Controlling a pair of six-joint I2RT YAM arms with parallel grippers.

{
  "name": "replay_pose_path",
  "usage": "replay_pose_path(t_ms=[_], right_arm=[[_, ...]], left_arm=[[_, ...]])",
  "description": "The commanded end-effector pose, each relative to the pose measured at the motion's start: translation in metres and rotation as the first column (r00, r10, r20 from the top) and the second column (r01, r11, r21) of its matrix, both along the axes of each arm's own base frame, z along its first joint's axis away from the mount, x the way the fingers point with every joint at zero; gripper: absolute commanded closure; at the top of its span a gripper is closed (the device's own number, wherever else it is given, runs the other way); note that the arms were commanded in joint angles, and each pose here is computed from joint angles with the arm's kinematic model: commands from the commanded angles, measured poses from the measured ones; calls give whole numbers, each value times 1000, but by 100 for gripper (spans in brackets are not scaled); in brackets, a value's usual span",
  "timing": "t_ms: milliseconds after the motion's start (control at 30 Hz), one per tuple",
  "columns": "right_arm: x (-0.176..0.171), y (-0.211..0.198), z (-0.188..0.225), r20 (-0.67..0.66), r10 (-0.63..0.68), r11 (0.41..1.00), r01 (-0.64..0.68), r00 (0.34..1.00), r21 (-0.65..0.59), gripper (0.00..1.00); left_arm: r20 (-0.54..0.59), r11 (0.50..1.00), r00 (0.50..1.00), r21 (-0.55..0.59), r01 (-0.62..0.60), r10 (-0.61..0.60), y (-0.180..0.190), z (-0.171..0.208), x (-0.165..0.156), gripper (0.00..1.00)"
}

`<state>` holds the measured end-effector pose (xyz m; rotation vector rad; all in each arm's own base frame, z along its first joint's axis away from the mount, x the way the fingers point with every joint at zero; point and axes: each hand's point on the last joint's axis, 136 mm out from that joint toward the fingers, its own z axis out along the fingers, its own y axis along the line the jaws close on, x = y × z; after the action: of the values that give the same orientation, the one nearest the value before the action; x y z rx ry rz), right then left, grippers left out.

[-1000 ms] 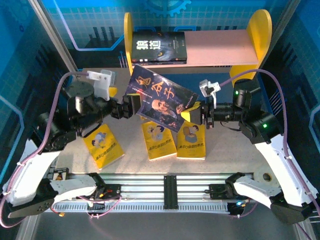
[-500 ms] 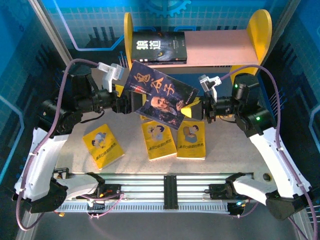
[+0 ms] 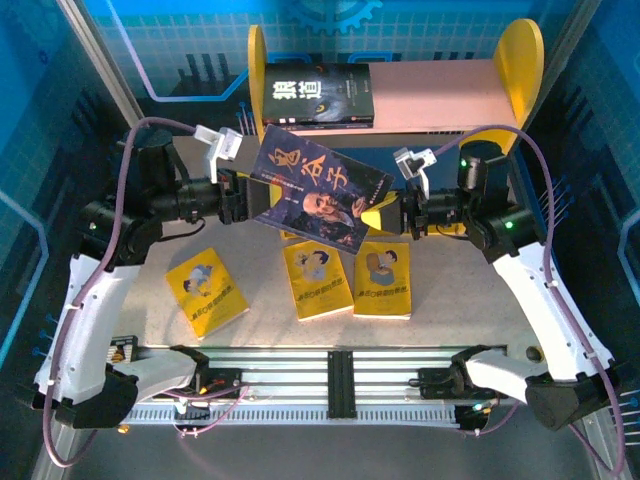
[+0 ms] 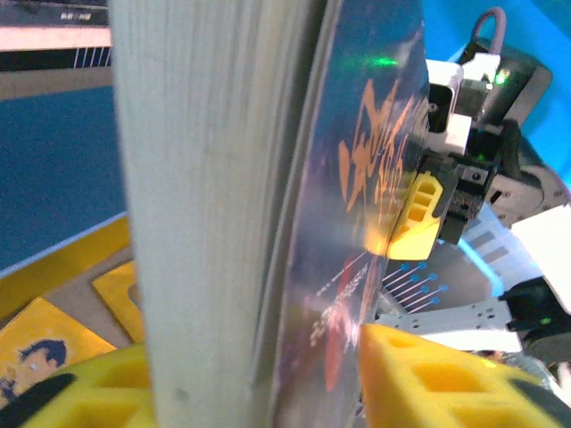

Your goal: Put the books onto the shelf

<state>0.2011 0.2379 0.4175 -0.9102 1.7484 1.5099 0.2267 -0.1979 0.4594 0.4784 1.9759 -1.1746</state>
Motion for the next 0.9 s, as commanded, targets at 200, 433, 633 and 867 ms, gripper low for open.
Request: replay_pose_path(t_ms=[200, 433, 633, 867], right_arm=[[6, -2, 19, 42, -5, 999, 3, 999, 35, 82], [21, -1, 24, -19, -68, 994, 69, 998, 90, 70], [30, -5, 20, -67, -182, 976, 188, 981, 113, 43], [33, -8, 11, -112, -255, 957, 267, 961, 114, 26]], left_arm=[[34, 995, 999, -102, 12, -9, -1, 13, 3, 94], [33, 976, 998, -214, -49, 57, 5, 22, 15, 100], [41, 949, 994, -303, -81, 98, 11, 34, 18, 100], [64, 935, 992, -346, -78, 107, 12, 45, 19, 100]])
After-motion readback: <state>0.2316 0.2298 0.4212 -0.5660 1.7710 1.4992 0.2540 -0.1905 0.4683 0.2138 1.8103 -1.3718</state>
